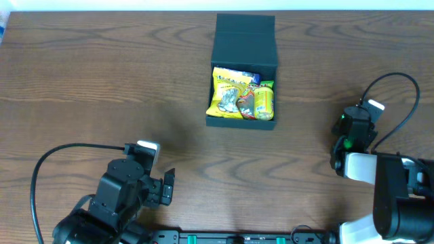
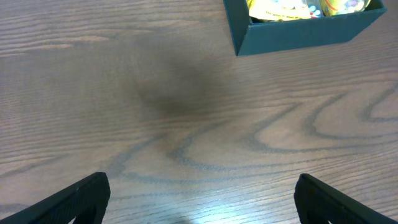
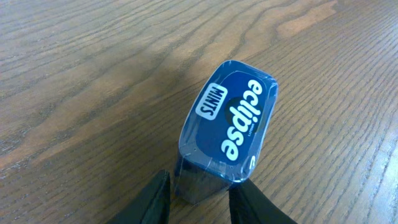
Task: Pack container
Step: 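Lower the right gripper over the blue Eclipse mints tin, then close the right gripper on the Eclipse tin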
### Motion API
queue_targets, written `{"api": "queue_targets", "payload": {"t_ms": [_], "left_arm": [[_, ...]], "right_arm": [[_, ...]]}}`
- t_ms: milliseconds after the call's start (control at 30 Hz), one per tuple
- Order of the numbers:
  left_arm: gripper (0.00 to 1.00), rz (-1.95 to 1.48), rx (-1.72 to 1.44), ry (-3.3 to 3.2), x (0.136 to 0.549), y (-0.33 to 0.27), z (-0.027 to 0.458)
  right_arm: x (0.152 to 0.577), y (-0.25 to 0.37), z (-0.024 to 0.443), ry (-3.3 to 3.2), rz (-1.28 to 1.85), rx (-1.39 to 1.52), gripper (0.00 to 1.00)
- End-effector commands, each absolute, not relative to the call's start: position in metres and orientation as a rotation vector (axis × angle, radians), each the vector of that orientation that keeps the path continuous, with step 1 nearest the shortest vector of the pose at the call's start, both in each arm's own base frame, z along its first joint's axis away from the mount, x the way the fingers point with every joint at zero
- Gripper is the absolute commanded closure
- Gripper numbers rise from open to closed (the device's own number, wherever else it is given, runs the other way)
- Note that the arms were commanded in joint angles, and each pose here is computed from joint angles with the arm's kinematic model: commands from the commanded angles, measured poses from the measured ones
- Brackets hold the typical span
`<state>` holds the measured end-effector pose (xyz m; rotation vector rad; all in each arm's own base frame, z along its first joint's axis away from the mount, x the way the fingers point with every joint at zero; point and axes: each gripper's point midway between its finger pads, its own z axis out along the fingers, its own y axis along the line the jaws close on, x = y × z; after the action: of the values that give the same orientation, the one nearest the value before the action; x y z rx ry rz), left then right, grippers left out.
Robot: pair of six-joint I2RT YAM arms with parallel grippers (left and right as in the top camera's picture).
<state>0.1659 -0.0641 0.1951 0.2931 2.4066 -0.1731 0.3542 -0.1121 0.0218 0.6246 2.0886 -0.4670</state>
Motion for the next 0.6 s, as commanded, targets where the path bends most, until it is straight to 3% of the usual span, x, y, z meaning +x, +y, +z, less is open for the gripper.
{"api": "queue_targets", "payload": {"t_ms": [0, 100, 133, 200, 300, 400, 567], "left_arm": [[0.04, -0.165, 0.299, 2.406, 0.166, -0.063, 0.195], [0.04, -0.165, 0.299, 2.406, 0.166, -0.063, 0.195], [0.05, -0.165, 0.299, 2.406, 0.166, -0.063, 0.195], [0.04, -0.165, 0.299, 2.406, 0.166, -0.063, 0.194], [0.04, -0.165, 0.299, 2.406, 0.166, -0.063, 0.195], [0.04, -0.165, 0.299, 2.406, 0.166, -0.063, 0.195], [0.05, -0.165, 0.299, 2.406, 0.166, -0.063, 0.195]], "right_arm": [[0.356, -0.117, 0.023, 2.081, -0.481, 0.64, 0.7], [0.356, -0.117, 0.023, 2.08, -0.484, 0.641, 0.68], [0.355, -0.118, 0.023, 2.079, -0.488, 0.645, 0.61], [0.354, -0.122, 0.023, 2.074, -0.5, 0.656, 0.31], [0.353, -0.126, 0.024, 2.068, -0.504, 0.667, 0.13], [0.355, -0.127, 0.027, 2.051, -0.499, 0.67, 0.05], [0.362, -0.128, 0.035, 2.005, -0.485, 0.674, 0.04]]}}
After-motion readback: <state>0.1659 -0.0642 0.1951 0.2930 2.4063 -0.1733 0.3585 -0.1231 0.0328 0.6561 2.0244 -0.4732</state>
